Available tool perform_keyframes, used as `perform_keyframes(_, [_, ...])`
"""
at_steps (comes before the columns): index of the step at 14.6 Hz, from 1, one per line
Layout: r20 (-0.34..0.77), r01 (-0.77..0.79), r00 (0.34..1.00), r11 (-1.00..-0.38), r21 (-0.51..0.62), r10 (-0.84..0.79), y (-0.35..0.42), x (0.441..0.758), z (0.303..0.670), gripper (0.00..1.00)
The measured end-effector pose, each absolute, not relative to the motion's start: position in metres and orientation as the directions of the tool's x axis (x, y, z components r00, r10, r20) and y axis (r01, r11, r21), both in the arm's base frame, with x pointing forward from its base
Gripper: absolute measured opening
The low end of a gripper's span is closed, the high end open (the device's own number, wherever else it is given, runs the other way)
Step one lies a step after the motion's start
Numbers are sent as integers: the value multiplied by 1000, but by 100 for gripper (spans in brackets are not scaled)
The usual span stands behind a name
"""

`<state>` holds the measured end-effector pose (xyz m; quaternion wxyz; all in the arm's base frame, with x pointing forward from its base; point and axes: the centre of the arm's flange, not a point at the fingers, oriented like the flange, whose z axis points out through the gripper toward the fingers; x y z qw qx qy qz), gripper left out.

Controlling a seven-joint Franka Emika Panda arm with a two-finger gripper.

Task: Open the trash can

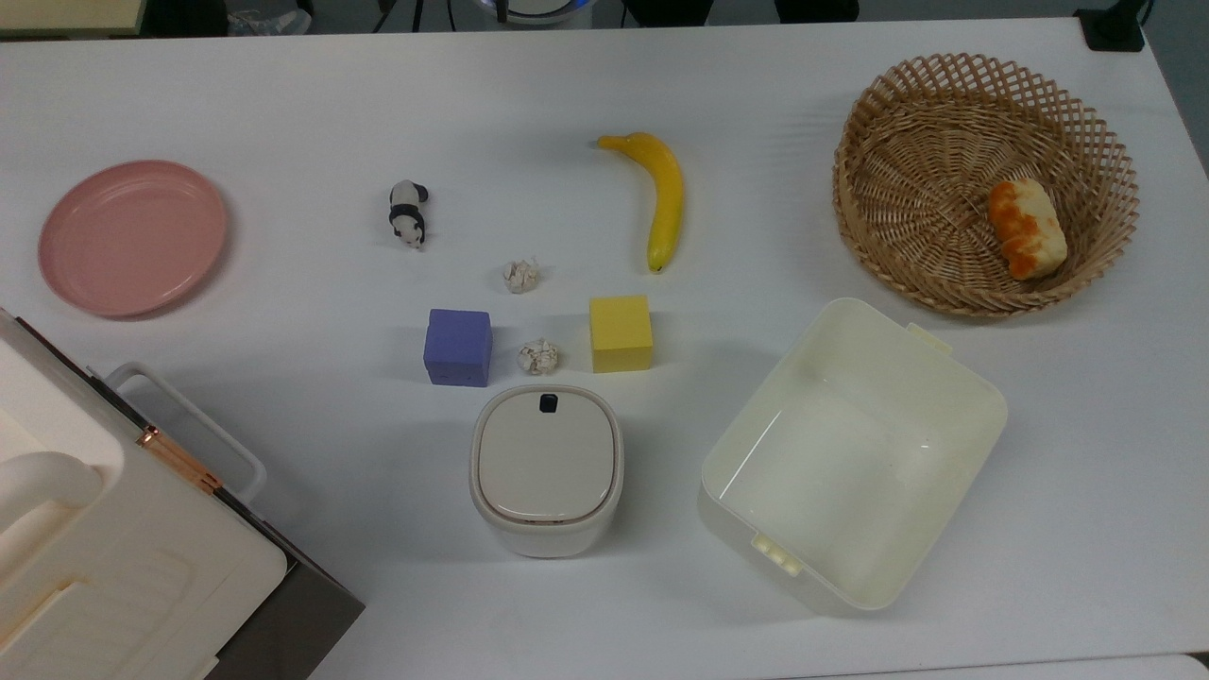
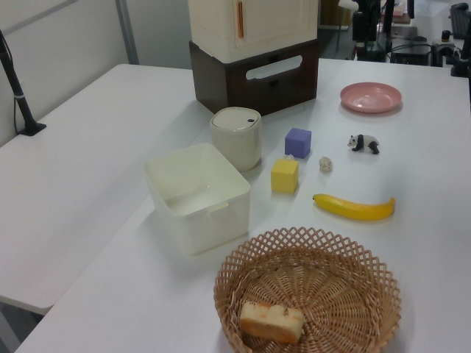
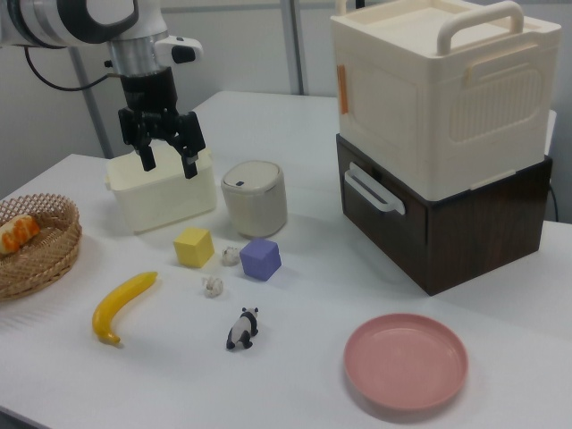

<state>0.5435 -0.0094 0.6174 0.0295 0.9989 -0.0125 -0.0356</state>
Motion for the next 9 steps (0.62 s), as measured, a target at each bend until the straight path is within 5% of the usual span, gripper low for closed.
perform_keyframes(9, [-78,-12,997,-998,59,-16,-9,546,613,100])
